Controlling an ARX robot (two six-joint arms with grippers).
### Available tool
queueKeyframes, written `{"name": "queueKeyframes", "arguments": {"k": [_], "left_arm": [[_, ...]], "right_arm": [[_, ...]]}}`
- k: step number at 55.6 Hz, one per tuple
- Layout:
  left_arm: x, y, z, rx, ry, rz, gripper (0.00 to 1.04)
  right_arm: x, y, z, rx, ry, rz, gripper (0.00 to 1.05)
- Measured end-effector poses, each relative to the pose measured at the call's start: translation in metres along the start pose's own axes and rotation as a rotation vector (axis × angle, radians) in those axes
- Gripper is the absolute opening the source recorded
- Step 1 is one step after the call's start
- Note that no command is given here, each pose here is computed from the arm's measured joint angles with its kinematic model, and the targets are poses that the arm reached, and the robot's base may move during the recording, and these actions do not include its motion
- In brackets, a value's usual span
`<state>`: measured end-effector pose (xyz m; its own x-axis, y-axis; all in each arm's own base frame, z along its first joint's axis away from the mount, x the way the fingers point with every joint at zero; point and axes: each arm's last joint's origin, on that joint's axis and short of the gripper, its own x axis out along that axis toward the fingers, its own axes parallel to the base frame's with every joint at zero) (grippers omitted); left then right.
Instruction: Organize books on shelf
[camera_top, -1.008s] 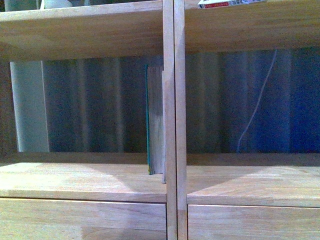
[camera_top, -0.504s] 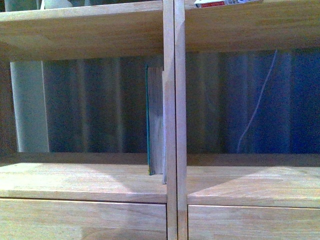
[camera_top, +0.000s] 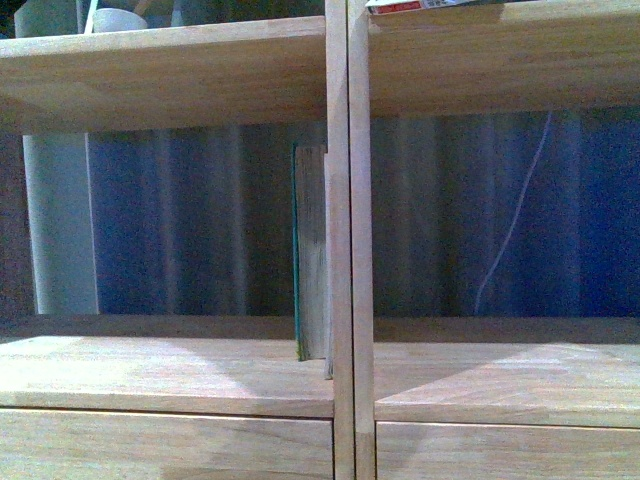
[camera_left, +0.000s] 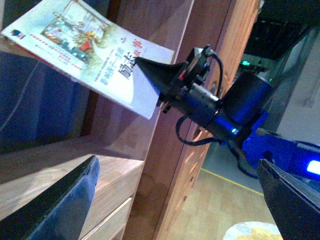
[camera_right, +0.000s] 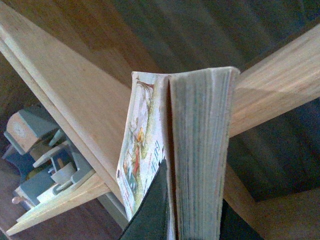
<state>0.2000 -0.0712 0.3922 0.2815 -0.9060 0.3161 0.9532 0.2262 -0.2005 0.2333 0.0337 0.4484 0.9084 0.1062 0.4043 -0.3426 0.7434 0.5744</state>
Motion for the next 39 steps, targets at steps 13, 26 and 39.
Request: {"name": "queueKeyframes", "arguments": {"k": [13,26,39], "left_arm": [[0.017,0.013,0.017,-0.097,-0.062,0.024,0.97],[0.021,0.040,0.012,-0.220,-0.066,0.084,0.97],[0.030,0.053,0.007,-0.309,-0.073,0.104,0.97]], "right_arm": [[0.002,0.002,-0.001,0.018,0.001,0.009,0.07],[0.002,0.011,0.002,0.031,-0.009,0.038,0.07],[0.002,0.025,0.007,0.048,-0.015,0.088,0.07]]}}
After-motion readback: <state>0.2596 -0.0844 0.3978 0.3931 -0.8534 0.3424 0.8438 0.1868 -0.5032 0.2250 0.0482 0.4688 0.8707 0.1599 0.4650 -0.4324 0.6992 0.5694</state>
